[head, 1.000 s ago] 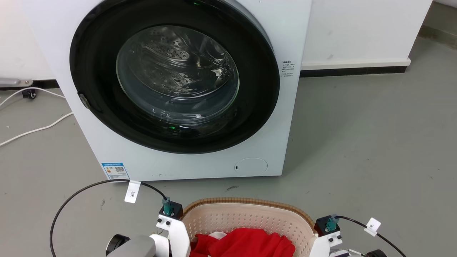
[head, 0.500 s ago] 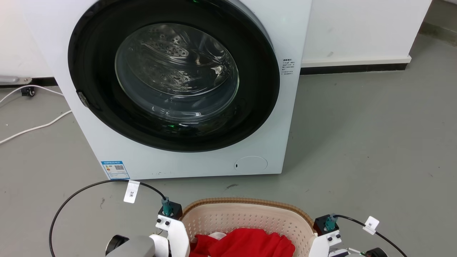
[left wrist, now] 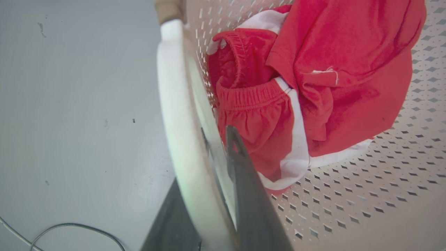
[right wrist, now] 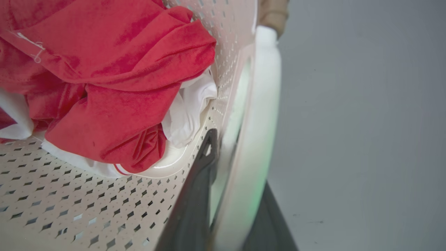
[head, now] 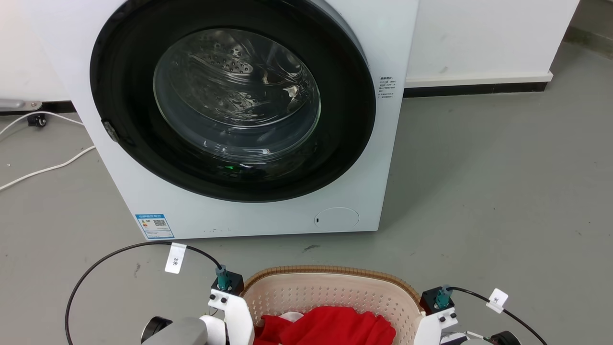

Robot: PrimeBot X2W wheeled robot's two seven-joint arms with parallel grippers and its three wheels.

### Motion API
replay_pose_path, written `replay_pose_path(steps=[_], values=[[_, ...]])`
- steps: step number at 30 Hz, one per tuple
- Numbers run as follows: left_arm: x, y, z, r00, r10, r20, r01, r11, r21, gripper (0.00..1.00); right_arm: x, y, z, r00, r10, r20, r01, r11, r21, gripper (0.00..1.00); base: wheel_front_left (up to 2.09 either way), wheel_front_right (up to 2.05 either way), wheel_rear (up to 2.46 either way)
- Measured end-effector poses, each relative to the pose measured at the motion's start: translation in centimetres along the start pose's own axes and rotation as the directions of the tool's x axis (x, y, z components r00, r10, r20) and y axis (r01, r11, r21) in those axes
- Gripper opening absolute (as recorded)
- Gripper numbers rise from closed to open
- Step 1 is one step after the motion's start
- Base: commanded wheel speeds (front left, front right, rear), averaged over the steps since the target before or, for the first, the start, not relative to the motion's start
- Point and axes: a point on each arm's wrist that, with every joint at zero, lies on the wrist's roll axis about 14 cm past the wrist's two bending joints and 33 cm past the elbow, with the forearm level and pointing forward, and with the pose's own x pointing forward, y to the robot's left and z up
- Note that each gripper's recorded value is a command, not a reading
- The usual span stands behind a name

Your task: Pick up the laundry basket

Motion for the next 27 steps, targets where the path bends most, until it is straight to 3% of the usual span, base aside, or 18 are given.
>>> replay_pose_path(steps=[27], values=[[0.08, -0.04, -0.38, 1.0, -0.003, -0.012, 0.003, 1.0, -0.009, 0.0, 0.04, 0.09, -0.16, 1.0, 0.001, -0.013, -0.002, 1.0, -0.022, 0.0, 0.0, 0.0, 0.0]])
